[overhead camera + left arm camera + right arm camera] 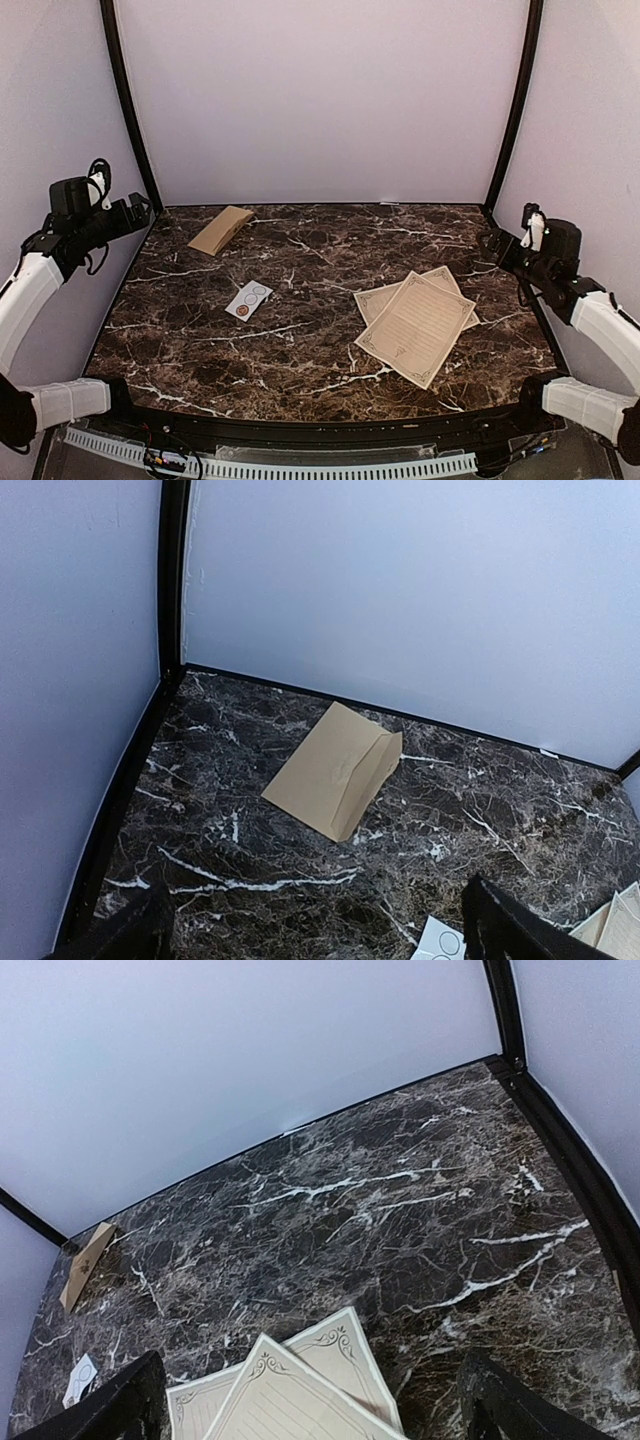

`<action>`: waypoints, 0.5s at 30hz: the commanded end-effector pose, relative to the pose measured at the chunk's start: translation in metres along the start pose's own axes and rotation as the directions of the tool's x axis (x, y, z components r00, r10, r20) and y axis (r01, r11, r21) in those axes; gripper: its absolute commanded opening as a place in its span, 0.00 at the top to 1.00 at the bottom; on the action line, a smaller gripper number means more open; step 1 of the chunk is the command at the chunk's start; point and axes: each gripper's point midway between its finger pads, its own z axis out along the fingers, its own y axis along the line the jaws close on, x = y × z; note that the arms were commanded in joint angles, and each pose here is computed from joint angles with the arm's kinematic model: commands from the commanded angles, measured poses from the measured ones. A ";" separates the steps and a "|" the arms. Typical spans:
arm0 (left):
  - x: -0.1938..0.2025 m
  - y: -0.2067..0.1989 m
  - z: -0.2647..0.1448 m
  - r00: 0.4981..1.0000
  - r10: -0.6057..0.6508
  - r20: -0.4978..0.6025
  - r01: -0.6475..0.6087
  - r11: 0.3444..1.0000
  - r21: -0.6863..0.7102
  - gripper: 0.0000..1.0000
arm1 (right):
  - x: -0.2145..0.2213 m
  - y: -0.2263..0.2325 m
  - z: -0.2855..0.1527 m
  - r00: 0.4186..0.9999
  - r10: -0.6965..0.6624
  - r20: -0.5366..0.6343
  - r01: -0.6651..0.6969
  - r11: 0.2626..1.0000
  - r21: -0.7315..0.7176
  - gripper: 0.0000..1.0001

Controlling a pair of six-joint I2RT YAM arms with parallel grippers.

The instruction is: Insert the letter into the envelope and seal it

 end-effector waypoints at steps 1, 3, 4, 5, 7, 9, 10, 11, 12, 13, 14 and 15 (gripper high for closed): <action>0.009 -0.008 0.011 0.999 0.004 -0.054 -0.001 0.998 0.058 0.01 | 0.007 0.031 -0.007 0.996 0.028 -0.088 -0.039 0.992 -0.119 0.01; 0.013 -0.034 0.014 0.997 0.017 -0.081 -0.001 0.982 0.190 0.01 | 0.023 0.038 -0.006 0.988 0.040 -0.147 -0.059 0.990 -0.127 0.01; 0.017 -0.042 0.017 0.995 0.027 -0.099 -0.004 0.974 0.225 0.01 | 0.032 0.040 -0.005 0.983 0.041 -0.178 -0.063 0.991 -0.119 0.01; 0.019 -0.053 0.018 0.993 0.054 -0.103 -0.028 0.971 0.236 0.02 | 0.042 0.038 -0.004 0.976 0.049 -0.211 -0.071 0.993 -0.095 0.02; 0.026 -0.068 0.022 0.987 0.114 -0.110 -0.084 0.966 0.245 0.02 | 0.064 0.035 -0.004 0.959 0.068 -0.277 -0.085 0.995 -0.051 0.02; 0.032 -0.080 0.023 0.985 0.125 -0.118 -0.086 0.952 0.295 0.02 | 0.086 0.029 -0.005 0.936 0.095 -0.340 -0.104 0.995 -0.009 0.04; 0.032 -0.084 0.022 0.986 0.121 -0.114 -0.079 0.946 0.316 0.02 | 0.097 0.027 -0.005 0.925 0.109 -0.364 -0.114 0.993 0.006 0.04; 0.030 -0.089 0.017 0.987 0.121 -0.103 -0.078 0.933 0.350 0.02 | 0.106 0.025 -0.006 0.916 0.126 -0.381 -0.128 0.992 0.021 0.04; 0.031 -0.091 0.015 0.988 0.124 -0.091 -0.083 0.929 0.361 0.01 | 0.116 0.024 -0.008 0.906 0.142 -0.400 -0.141 0.990 0.032 0.05; 0.028 -0.092 0.009 0.990 0.126 -0.068 -0.093 0.926 0.366 0.01 | 0.124 0.024 -0.009 0.897 0.159 -0.413 -0.157 0.987 0.040 0.05; 0.031 -0.089 0.009 0.990 0.129 -0.064 -0.098 0.928 0.359 0.01 | 0.130 0.024 -0.010 0.889 0.171 -0.425 -0.166 0.985 0.048 0.05; 0.027 -0.085 0.005 0.991 0.130 -0.044 -0.108 0.934 0.339 0.01 | 0.135 0.023 -0.012 0.883 0.182 -0.433 -0.175 0.983 0.057 0.05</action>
